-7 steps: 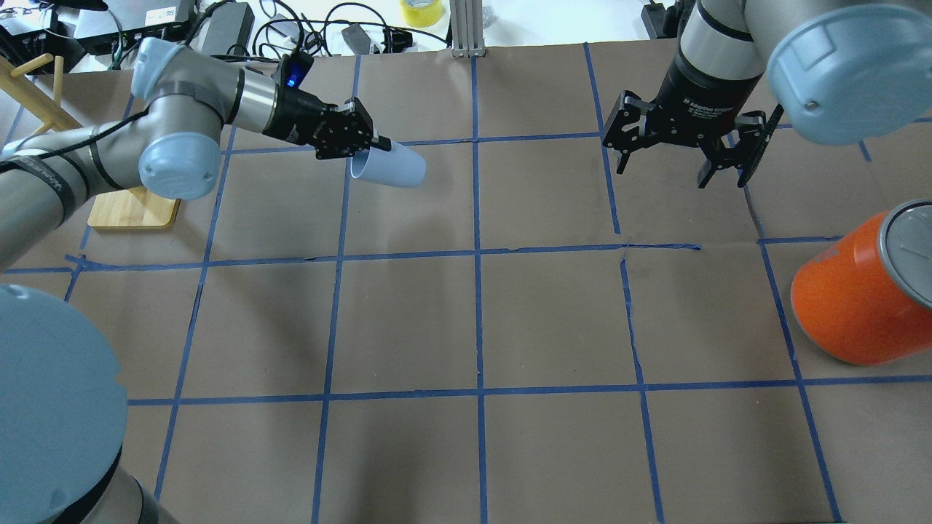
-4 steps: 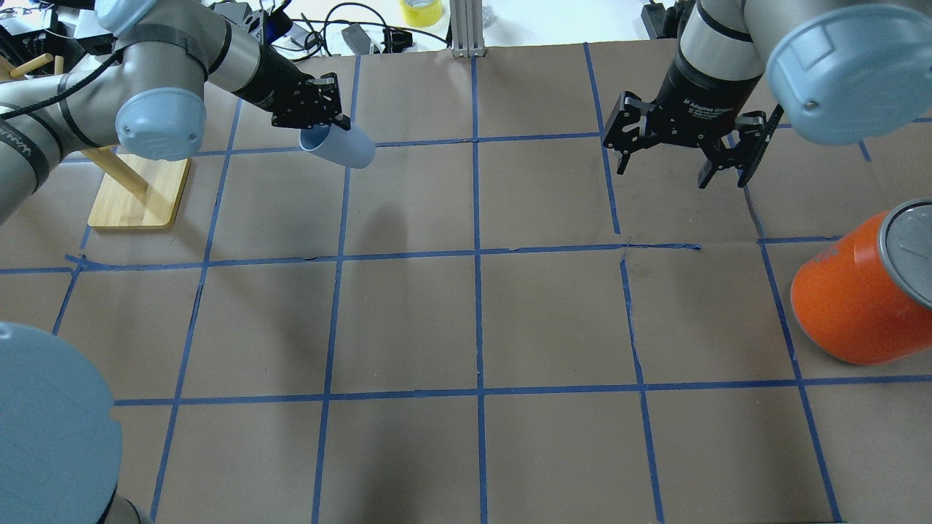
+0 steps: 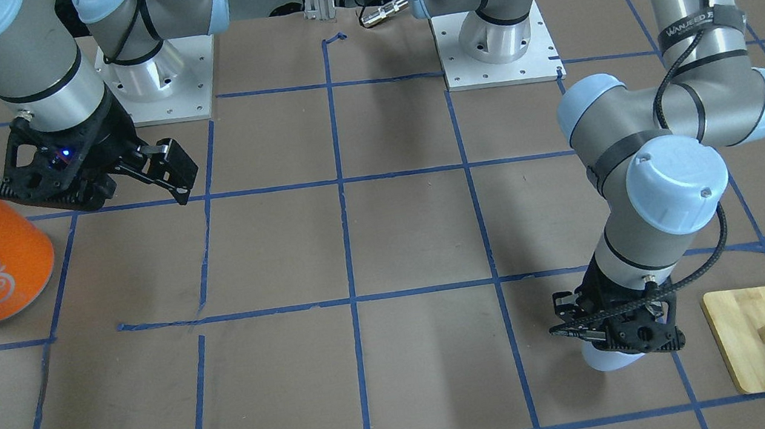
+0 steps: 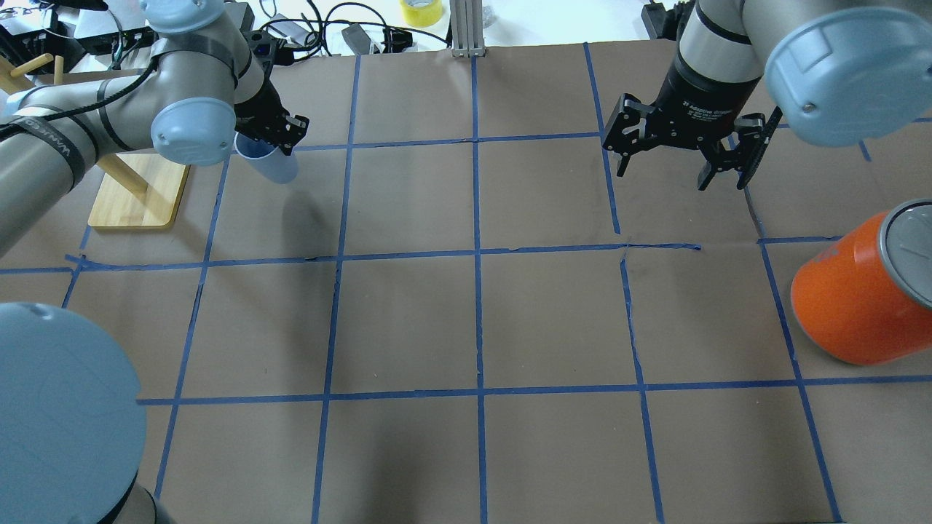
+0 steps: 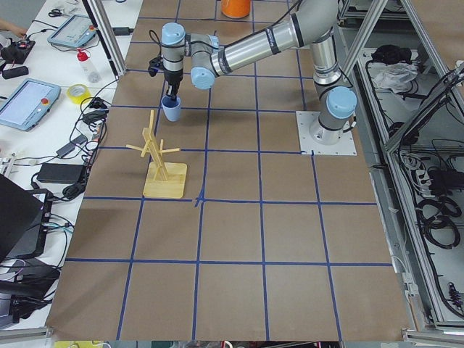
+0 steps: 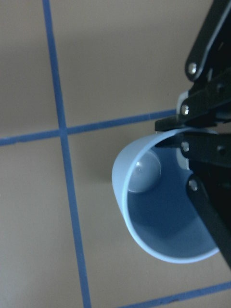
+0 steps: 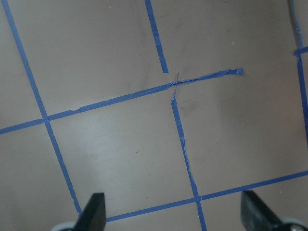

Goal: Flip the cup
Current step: 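Rotate the cup upright with the left gripper and set it down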

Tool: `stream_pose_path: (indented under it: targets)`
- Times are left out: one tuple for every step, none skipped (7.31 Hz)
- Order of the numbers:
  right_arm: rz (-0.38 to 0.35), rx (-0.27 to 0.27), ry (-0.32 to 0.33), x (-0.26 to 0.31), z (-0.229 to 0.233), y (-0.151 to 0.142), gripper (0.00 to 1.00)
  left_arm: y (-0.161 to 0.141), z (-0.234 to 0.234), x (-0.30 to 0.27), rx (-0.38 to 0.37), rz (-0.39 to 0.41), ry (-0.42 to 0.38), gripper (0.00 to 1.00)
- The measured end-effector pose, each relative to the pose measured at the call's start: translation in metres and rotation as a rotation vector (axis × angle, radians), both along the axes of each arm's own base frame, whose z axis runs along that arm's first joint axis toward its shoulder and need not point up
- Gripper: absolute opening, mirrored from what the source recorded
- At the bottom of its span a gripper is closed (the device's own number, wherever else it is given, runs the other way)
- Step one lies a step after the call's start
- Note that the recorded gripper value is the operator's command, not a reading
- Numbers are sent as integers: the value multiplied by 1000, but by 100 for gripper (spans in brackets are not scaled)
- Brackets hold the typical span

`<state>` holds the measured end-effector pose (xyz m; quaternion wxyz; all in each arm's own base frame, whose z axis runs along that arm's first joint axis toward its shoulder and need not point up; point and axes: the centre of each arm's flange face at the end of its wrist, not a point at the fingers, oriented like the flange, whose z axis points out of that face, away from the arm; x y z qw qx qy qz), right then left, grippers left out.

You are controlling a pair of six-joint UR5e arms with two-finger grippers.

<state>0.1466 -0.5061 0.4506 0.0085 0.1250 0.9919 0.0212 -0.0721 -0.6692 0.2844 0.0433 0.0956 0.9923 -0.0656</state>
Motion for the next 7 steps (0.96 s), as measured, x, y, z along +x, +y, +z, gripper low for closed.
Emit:
stream_pose_path:
  targets:
    - [-1, 2, 0, 0, -1, 1, 100, 0, -10, 3, 27, -8, -30, 0]
    - [-1, 3, 0, 0, -2, 1, 100, 0, -15, 4, 47, -11, -40, 0]
    - [-1, 4, 0, 0, -2, 1, 100, 0, -18, 4, 56, -10, -39, 79]
    - [-1, 4, 0, 0, -2, 1, 100, 1, -20, 3, 64, -6, -35, 100]
    - [-1, 4, 0, 0, -2, 1, 100, 3, -17, 3, 69, -2, -33, 100]
    - [-2, 4, 0, 0, -2, 1, 100, 6, -9, 2, 69, -2, -35, 100]
    - [-2, 4, 0, 0, -2, 1, 100, 10, 6, -1, 58, -2, -35, 100]
